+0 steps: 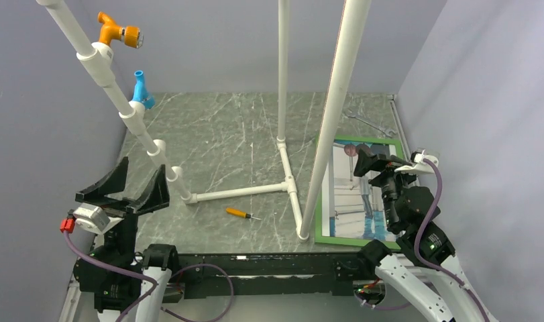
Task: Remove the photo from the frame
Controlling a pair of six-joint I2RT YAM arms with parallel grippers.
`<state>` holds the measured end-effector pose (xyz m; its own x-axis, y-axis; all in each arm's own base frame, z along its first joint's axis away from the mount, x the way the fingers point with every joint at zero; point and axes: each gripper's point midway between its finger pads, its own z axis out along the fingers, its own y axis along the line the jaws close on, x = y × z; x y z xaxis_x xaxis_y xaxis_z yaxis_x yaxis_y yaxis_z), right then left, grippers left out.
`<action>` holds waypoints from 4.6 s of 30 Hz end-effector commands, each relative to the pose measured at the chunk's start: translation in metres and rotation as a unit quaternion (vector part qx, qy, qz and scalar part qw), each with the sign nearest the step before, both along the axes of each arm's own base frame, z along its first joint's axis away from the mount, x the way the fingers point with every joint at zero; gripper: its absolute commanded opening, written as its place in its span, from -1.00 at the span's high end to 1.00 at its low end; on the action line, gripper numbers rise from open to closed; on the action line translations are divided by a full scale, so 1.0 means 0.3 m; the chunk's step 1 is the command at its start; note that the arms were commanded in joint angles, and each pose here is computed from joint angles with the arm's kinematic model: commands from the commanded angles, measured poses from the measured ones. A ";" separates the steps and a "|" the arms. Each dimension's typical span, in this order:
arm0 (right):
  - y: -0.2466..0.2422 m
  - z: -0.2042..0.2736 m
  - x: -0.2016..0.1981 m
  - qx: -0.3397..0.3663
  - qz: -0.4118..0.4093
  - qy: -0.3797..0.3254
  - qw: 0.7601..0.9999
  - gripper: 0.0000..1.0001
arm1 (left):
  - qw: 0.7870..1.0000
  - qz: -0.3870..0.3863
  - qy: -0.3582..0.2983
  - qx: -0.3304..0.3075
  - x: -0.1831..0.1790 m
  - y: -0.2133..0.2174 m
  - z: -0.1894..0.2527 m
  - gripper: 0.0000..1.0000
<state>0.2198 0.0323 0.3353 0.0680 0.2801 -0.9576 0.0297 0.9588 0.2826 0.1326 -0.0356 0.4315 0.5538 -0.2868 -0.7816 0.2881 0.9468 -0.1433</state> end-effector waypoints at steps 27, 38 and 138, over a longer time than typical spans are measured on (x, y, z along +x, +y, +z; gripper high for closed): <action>0.288 -0.142 0.100 -0.072 0.164 0.149 0.973 -1.00 | 0.965 0.002 0.260 -0.004 0.157 -0.004 -0.153 -0.98; 0.306 -0.177 0.102 -0.078 0.174 0.169 0.967 -1.00 | 0.919 0.040 0.393 0.002 0.286 0.029 -0.260 -0.98; 0.479 -0.769 0.207 0.063 0.251 0.364 0.895 -1.00 | 0.771 -0.324 0.533 0.129 0.214 -0.866 -0.878 -0.99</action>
<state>0.2630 0.1570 0.0978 -0.7466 0.2068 -0.6323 -0.0797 0.9158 0.3936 0.1644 -0.2693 0.1810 -0.6777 0.0399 -0.7342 0.5650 0.6673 -0.4852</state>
